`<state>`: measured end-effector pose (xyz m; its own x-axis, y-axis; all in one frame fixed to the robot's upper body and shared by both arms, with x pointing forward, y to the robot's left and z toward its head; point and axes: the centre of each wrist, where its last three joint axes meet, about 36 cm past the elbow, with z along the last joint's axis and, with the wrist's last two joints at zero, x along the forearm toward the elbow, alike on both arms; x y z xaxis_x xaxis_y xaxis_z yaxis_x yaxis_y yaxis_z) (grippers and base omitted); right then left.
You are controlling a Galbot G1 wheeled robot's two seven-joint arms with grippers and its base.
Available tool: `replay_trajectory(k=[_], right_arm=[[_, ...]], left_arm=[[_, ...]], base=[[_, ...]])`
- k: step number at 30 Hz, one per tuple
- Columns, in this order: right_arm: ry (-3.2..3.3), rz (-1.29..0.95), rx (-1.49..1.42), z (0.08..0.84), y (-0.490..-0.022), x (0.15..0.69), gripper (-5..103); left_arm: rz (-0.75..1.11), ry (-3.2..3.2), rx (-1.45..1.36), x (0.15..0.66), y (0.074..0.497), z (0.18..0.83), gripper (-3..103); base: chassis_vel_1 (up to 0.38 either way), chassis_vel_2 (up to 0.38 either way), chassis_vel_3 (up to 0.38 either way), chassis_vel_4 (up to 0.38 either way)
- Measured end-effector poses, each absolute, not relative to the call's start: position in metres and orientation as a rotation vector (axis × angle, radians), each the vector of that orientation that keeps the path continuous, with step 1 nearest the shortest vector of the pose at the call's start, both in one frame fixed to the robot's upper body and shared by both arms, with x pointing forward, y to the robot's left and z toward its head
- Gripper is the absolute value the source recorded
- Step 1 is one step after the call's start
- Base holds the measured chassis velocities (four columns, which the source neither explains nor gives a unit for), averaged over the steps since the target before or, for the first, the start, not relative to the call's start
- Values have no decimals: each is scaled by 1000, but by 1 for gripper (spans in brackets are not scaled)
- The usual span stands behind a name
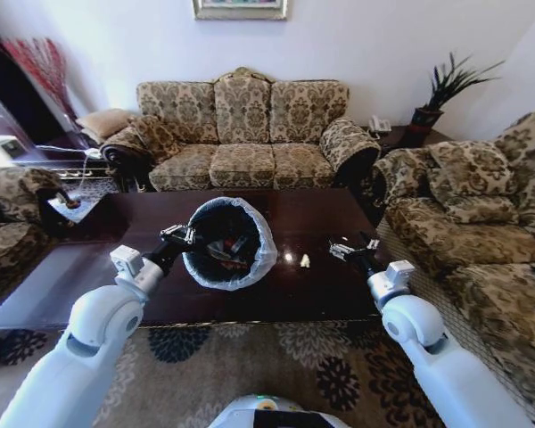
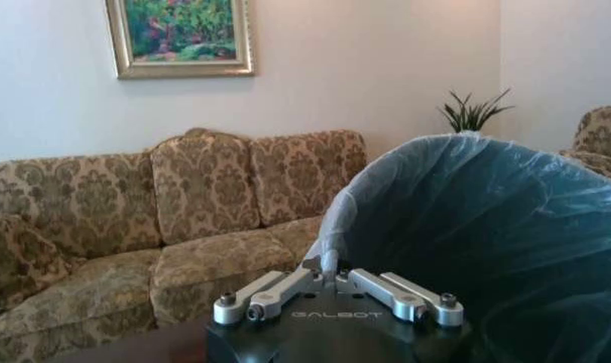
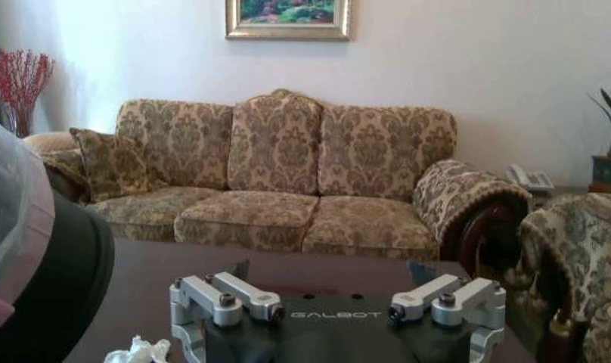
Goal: Move to the front of the table and place the trash on the table into the trash bin.
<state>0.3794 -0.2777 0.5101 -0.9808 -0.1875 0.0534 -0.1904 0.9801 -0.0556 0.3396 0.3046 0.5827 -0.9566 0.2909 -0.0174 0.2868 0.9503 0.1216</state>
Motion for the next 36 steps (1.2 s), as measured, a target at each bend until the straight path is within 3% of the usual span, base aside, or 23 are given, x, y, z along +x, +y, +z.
replay_trajectory(k=[36], right_arm=[[-3079,91,297,511,-277,379,100]], left_arm=[[185,3069,452,340,305,583,0]], base=[[13,10,-4,-6]])
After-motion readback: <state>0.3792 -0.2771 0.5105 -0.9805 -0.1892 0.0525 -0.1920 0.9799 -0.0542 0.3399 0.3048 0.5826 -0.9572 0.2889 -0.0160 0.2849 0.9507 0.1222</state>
